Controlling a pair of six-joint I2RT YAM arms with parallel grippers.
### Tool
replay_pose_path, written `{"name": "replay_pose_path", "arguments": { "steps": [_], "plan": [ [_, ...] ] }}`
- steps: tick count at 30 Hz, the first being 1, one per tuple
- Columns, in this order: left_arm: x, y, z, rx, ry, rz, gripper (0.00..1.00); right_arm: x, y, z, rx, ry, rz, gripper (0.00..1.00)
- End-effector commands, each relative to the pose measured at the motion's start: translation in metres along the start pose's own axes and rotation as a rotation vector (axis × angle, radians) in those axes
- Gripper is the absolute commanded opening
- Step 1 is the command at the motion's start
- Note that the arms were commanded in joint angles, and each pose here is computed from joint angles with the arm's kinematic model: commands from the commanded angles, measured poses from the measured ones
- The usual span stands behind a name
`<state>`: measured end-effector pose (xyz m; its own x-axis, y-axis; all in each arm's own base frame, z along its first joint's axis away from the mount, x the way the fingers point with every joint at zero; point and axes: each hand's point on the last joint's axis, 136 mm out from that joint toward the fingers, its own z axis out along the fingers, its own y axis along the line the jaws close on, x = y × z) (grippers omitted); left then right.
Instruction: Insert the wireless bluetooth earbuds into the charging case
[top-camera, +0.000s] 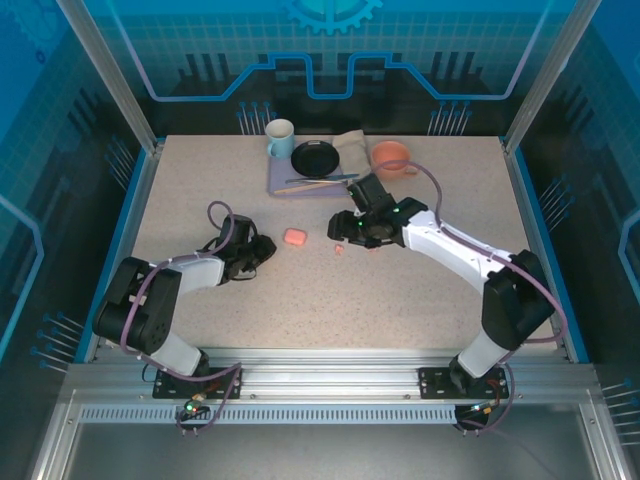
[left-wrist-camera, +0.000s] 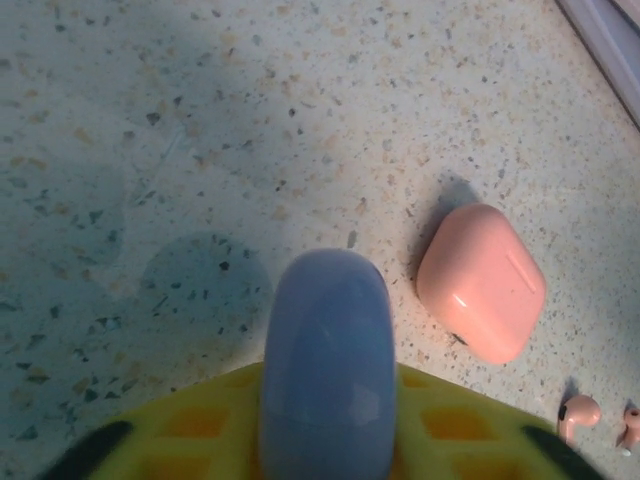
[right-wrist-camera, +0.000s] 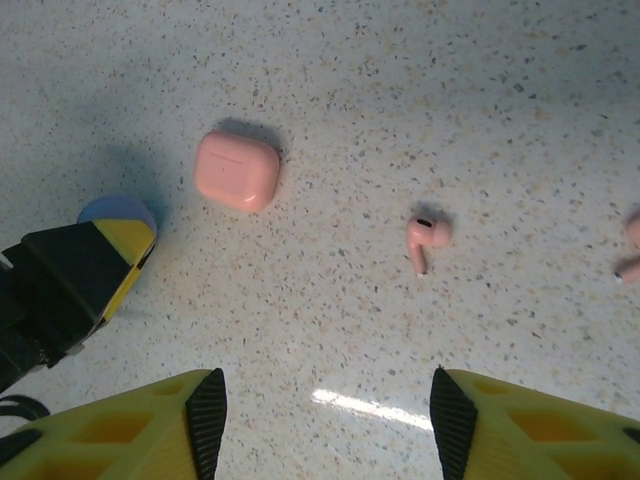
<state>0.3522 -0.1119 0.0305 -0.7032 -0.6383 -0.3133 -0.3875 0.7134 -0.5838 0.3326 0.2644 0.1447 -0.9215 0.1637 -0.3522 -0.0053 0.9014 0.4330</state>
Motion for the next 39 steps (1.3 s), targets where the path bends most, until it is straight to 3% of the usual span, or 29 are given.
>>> {"name": "replay_pose_path", "arguments": {
  "steps": [1, 9, 13, 15, 18, 24, 39],
  "plan": [
    [0.002, 0.023, -0.006, -0.087, -0.004, -0.074, 0.44, -0.002, 0.005, 0.005, 0.056, 0.000, -0.001, 0.60],
    [-0.012, 0.026, -0.029, -0.129, -0.077, -0.099, 0.64, -0.003, 0.017, 0.034, 0.212, 0.028, 0.032, 0.67],
    [-0.024, 0.023, -0.048, -0.143, -0.129, -0.100, 0.91, -0.004, 0.027, 0.053, 0.300, 0.038, 0.057, 0.74],
    [-0.032, 0.017, -0.059, -0.133, -0.158, -0.100, 0.98, -0.003, 0.030, 0.062, 0.344, 0.035, 0.077, 0.77],
    [-0.044, 0.010, -0.076, -0.134, -0.194, -0.100, 0.99, -0.001, 0.032, 0.080, 0.393, 0.039, 0.113, 0.84],
    [-0.067, -0.003, -0.097, -0.132, -0.243, -0.091, 0.99, -0.001, 0.046, 0.114, 0.463, 0.021, 0.115, 0.87],
    [-0.076, 0.001, -0.106, -0.109, -0.261, -0.142, 0.99, 0.000, 0.055, 0.165, 0.481, -0.003, 0.084, 0.83]
  ]
}}
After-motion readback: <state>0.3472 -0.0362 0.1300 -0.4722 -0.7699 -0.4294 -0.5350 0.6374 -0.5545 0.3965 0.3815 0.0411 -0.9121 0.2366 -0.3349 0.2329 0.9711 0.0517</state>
